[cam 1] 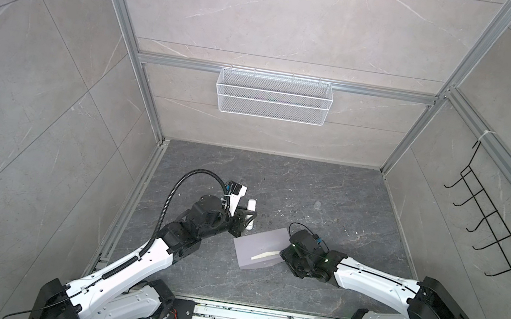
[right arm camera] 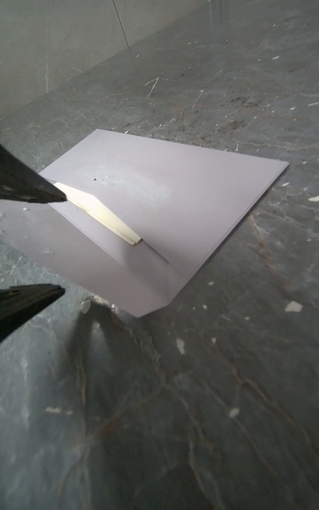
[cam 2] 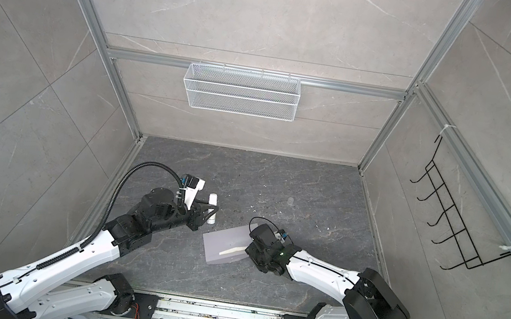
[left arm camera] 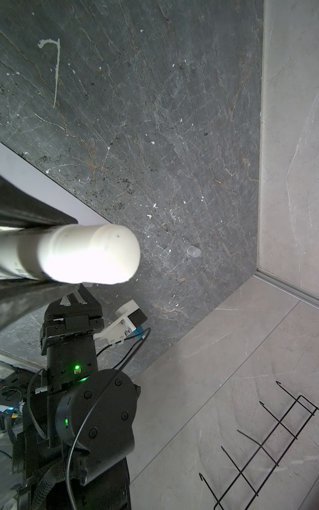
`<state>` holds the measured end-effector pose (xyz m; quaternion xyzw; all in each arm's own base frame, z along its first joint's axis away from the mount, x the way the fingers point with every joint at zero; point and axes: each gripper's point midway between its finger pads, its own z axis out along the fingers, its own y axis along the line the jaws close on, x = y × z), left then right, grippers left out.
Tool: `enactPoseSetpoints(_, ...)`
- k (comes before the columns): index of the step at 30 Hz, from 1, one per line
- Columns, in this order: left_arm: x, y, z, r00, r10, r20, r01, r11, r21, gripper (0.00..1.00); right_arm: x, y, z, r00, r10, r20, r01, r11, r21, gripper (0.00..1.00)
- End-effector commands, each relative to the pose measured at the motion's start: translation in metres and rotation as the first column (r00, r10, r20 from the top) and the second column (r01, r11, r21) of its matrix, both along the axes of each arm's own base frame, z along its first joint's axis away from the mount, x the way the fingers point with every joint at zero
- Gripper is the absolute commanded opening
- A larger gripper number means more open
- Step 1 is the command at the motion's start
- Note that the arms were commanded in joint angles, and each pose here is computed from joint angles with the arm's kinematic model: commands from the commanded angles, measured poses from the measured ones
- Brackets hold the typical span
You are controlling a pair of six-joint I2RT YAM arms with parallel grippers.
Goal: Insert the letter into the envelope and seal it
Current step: 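Lower the open right gripper to the envelope flap edge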
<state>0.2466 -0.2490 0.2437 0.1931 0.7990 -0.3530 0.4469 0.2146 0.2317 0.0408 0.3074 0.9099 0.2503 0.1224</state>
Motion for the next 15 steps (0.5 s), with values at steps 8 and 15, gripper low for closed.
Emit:
enactPoseSetpoints(8,-0.0015,0.0005,0.01,1.0,-0.008,0.025,0.009,1.0,-0.027,0.0,-0.0034,-0.003,-0.0142,0.999,-0.011,-0.031,0.01,1.0,-0.026,0.31)
enactPoseSetpoints(15,-0.0018,0.0003,0.0088,1.0,-0.01,0.022,0.01,1.0,-0.027,0.0,-0.0022,-0.0094,-0.0159,1.0,-0.009,-0.03,0.007,0.998,-0.068,0.21)
